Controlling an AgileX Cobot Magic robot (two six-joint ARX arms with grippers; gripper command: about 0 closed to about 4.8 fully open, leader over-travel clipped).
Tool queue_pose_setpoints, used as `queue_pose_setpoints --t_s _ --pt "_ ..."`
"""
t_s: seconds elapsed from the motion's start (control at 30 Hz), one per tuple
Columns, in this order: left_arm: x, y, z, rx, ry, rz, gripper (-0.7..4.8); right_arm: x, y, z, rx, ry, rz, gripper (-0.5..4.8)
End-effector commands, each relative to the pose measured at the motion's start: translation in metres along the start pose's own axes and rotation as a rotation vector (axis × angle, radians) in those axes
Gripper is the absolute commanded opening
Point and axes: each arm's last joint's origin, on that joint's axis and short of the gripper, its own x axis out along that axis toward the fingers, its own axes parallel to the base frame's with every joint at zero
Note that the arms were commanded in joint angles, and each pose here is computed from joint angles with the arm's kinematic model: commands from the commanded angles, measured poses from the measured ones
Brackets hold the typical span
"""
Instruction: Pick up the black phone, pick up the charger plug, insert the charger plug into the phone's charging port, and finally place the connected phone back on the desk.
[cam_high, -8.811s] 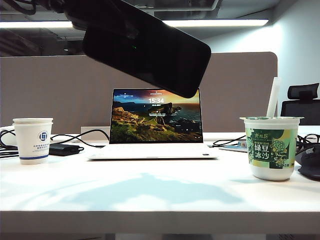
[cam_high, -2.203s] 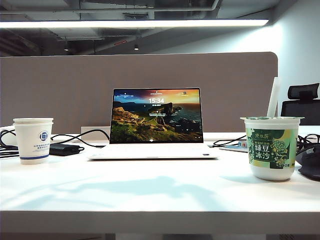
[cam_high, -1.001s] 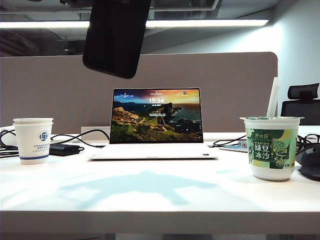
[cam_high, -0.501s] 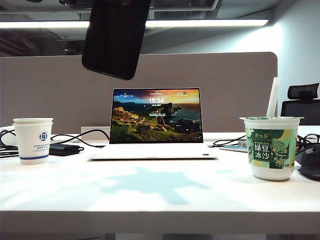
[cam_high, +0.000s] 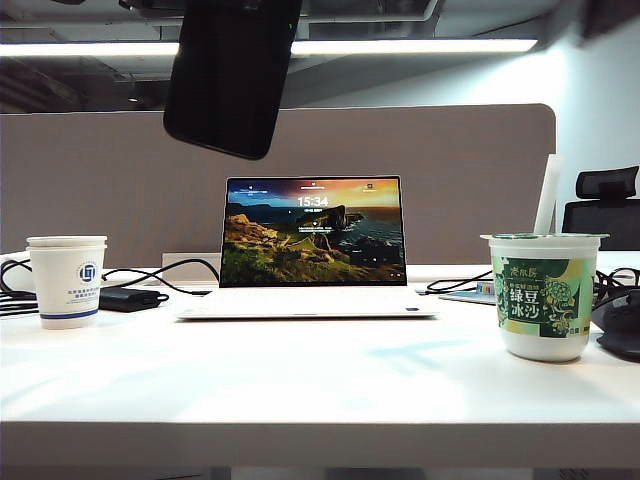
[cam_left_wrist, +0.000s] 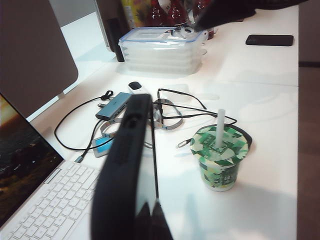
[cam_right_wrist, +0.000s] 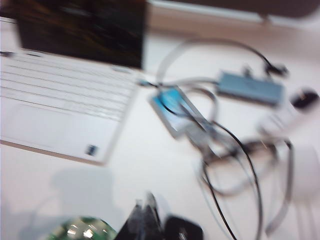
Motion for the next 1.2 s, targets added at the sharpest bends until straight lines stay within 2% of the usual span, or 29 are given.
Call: queue_pose_setpoints --t_s 0.03,0.2,0.57,0.63,0.7,0.73,0.8,0.9,1.0,1.07,1.2 --pt "-0.002 0.000 0.007 0.029 -0.033 0.004 -0.06 -0.003 -0.013 -0.010 0.071 0.095 -0.044 0.00" --pt "-0.002 0.000 0.007 0.031 -0.035 0.005 -0.06 0.003 -0.034 -0.031 0.111 0.189 -0.084 0.00" --pt "-0.002 0.000 0.007 0.025 -0.036 0.005 -0.06 0.032 -0.046 -0.091 0.231 0.386 -0.115 0.11" --pt "-0.002 0.000 0.007 0.024 -0.035 0.005 -0.06 0.036 -0.052 -0.100 0.294 0.410 -0.139 0.60" --pt "-0.002 0.000 0.007 0.024 -0.036 0.004 -0.06 0.040 -0.057 -0.108 0.337 0.437 -0.156 1.45" --pt "-0.002 0.000 0.007 0.024 -0.036 0.004 -0.06 0.041 -0.060 -0.112 0.351 0.446 -0.165 2.05" --pt "-0.002 0.000 0.007 0.026 -0.038 0.005 -0.06 0.044 -0.067 -0.118 0.381 0.449 -0.185 2.83" --pt "-0.002 0.000 0.007 0.027 -0.039 0.005 -0.06 0.046 -0.075 -0.123 0.507 0.415 -0.188 2.89" --pt "-0.002 0.000 0.007 0.027 -0.039 0.005 -0.06 0.051 -0.086 -0.126 0.729 0.354 -0.210 2.89" --pt "-0.002 0.000 0.008 0.027 -0.039 0.005 -0.06 0.055 -0.091 -0.129 0.860 0.347 -0.215 2.89" --pt "-0.002 0.000 0.008 0.032 -0.043 0.007 -0.06 0.067 -0.100 -0.136 1.049 0.377 -0.191 2.89"
